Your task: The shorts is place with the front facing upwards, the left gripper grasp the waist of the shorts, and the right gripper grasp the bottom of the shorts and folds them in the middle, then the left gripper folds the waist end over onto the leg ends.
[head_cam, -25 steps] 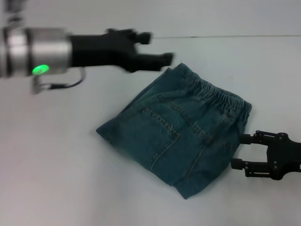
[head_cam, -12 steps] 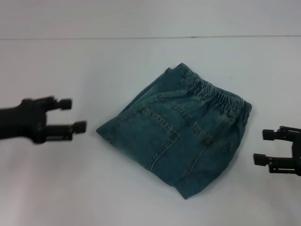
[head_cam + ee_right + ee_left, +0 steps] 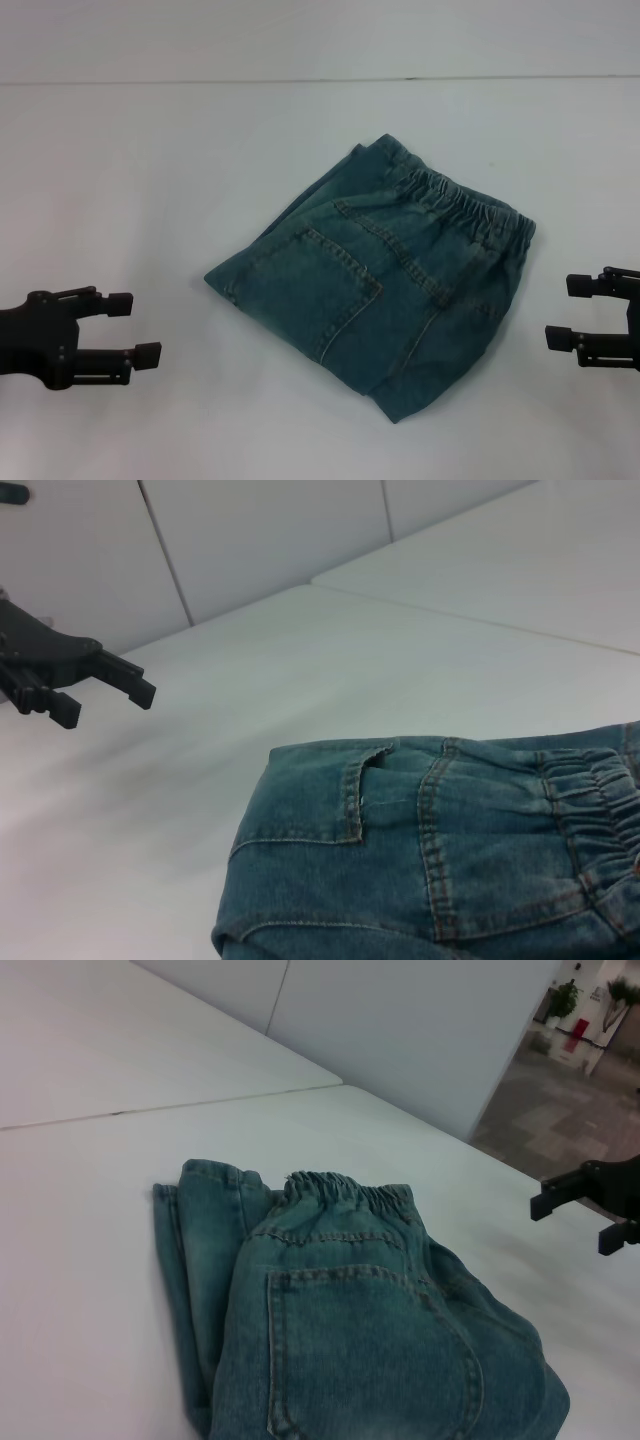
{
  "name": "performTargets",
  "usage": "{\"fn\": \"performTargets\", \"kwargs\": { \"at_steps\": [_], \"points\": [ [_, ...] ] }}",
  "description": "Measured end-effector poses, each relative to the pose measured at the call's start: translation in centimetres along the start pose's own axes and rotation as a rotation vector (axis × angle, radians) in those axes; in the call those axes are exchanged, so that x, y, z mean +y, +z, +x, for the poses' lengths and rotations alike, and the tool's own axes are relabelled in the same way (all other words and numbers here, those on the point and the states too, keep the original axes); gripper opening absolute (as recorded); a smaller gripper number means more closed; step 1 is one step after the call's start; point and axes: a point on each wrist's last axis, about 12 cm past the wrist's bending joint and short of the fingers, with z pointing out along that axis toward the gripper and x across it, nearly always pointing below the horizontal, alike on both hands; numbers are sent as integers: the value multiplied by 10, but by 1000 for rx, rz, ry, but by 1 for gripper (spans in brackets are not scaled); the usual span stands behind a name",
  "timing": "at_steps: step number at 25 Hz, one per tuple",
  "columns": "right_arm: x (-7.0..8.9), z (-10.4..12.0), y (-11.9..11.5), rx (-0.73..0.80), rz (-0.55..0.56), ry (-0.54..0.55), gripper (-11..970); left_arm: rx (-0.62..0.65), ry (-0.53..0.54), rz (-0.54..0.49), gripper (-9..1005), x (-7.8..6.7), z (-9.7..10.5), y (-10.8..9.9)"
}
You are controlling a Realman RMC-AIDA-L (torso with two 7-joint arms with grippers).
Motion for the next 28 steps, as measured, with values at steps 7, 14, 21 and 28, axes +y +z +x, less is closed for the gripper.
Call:
{"fn": "performTargets", "kwargs": {
  "at_steps": [7, 14, 21, 28],
  "points": [
    [-2, -2, 7, 2, -4, -22, 852, -8, 0, 4, 909, -1, 2, 5],
    [-2, -3, 21, 13, -31, -50, 853, -12, -7, 8, 909, -2, 3, 10],
    [-3, -4, 25, 16, -33, -74, 852, -12, -22, 8, 909, -3, 6, 11],
    [-4, -5, 27, 12, -40, -78, 851, -12, -22, 6, 909, -3, 7, 10]
  ]
}}
